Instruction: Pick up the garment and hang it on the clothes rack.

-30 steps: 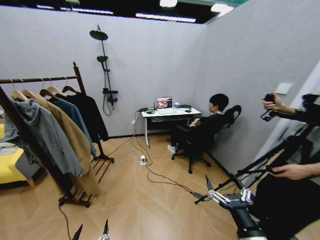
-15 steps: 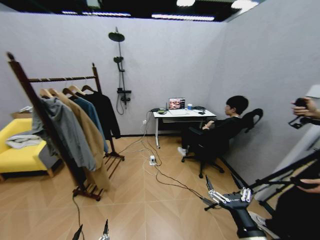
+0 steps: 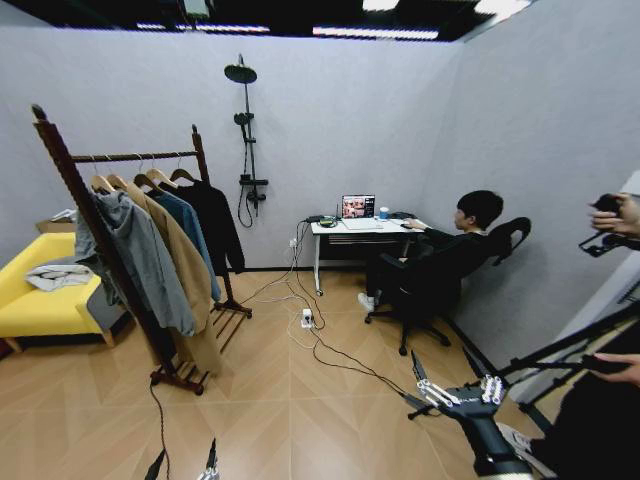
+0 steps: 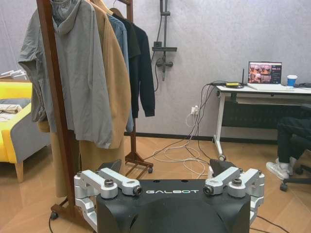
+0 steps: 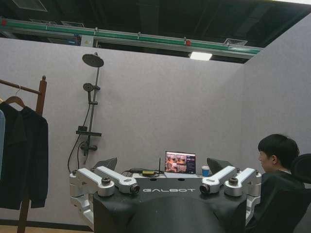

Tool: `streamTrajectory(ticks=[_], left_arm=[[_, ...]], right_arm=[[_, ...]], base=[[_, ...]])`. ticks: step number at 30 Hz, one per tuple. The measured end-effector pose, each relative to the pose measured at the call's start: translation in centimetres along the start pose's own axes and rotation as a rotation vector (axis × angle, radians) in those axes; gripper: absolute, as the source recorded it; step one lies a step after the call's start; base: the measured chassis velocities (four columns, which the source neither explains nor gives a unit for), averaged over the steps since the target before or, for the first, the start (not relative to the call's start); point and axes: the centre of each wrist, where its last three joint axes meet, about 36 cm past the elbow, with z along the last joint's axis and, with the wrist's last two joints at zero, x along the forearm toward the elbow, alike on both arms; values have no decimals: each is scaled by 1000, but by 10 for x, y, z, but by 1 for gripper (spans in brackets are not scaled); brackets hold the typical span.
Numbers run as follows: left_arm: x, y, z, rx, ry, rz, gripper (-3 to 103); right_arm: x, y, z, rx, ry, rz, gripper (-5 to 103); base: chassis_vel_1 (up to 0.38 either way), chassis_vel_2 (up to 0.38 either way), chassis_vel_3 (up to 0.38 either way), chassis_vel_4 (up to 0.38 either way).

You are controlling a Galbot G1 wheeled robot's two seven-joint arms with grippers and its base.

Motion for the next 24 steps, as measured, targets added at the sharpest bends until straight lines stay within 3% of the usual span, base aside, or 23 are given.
streamTrajectory(ticks=[7,24], left_arm=[[0,0,0,0,0,0,100],[0,0,0,0,0,0,100]], right_arm=[[0,0,0,0,0,0,100],[0,0,0,0,0,0,100]], base=[[131,-90,-117,143],[-7,11,7,-10]])
